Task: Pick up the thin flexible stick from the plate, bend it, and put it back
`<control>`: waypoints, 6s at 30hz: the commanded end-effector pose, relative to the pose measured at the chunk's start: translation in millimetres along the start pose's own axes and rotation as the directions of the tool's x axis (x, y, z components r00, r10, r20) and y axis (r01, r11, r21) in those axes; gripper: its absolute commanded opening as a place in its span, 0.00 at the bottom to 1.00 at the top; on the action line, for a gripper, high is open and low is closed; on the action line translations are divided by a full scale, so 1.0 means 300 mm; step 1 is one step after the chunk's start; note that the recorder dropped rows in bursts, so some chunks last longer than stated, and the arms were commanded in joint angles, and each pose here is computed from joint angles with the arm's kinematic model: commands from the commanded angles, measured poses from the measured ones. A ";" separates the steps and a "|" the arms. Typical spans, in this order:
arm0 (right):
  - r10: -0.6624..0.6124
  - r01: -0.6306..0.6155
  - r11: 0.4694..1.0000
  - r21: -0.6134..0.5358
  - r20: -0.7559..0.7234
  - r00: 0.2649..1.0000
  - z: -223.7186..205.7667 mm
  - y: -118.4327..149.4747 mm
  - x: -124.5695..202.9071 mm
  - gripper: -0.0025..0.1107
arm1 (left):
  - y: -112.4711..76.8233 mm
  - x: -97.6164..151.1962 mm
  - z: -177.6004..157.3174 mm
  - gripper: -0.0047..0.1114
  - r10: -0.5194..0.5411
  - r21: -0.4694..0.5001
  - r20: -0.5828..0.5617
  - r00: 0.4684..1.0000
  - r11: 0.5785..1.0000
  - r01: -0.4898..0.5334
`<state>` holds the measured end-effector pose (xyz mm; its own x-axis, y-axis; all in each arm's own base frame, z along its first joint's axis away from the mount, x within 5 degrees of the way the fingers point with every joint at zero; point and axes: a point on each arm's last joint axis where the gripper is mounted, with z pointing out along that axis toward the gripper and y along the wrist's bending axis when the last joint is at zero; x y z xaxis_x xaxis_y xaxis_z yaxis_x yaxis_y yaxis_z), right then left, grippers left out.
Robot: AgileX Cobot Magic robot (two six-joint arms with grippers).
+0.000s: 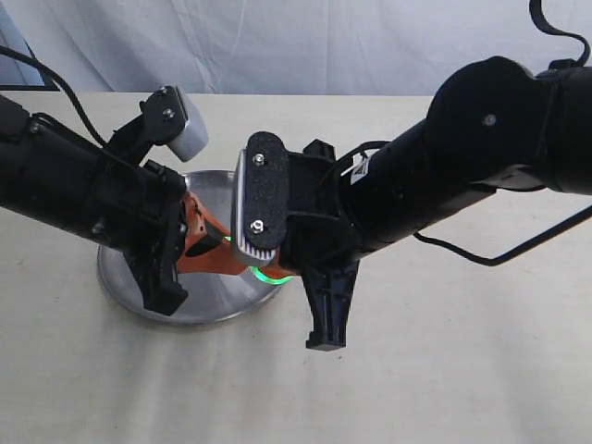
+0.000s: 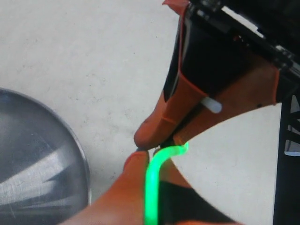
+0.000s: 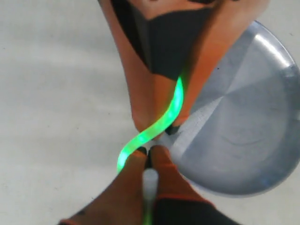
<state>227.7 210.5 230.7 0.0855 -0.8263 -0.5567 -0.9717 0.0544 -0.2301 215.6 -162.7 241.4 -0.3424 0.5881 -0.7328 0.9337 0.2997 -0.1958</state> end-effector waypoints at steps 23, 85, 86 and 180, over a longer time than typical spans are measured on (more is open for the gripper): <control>-0.231 0.213 0.966 -0.147 -0.119 0.966 0.027 0.060 0.041 0.01 | 0.024 -0.072 -0.025 0.04 -0.235 -0.034 0.194 0.952 0.969 0.246; 0.567 -0.565 0.741 0.363 0.110 0.816 -0.383 0.058 0.002 0.59 | 0.233 0.077 0.117 0.05 -0.507 -0.376 -0.020 0.862 0.802 0.463; 0.574 -0.569 0.739 0.362 0.105 0.812 -0.386 0.061 0.004 0.59 | 0.234 0.078 0.119 0.06 -0.508 -0.376 -0.021 0.861 0.802 0.464; 0.481 -0.849 -0.021 0.529 0.749 0.455 -0.392 0.565 0.626 0.03 | -0.135 -0.102 -0.466 0.04 -0.038 -0.527 0.455 0.890 0.794 0.303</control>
<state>53.1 -0.8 179.8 -0.2853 0.0729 -0.9557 0.0588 0.9966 0.0584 174.0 -88.7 362.2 -0.2975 0.1782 -0.9379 0.5884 0.8079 -0.0332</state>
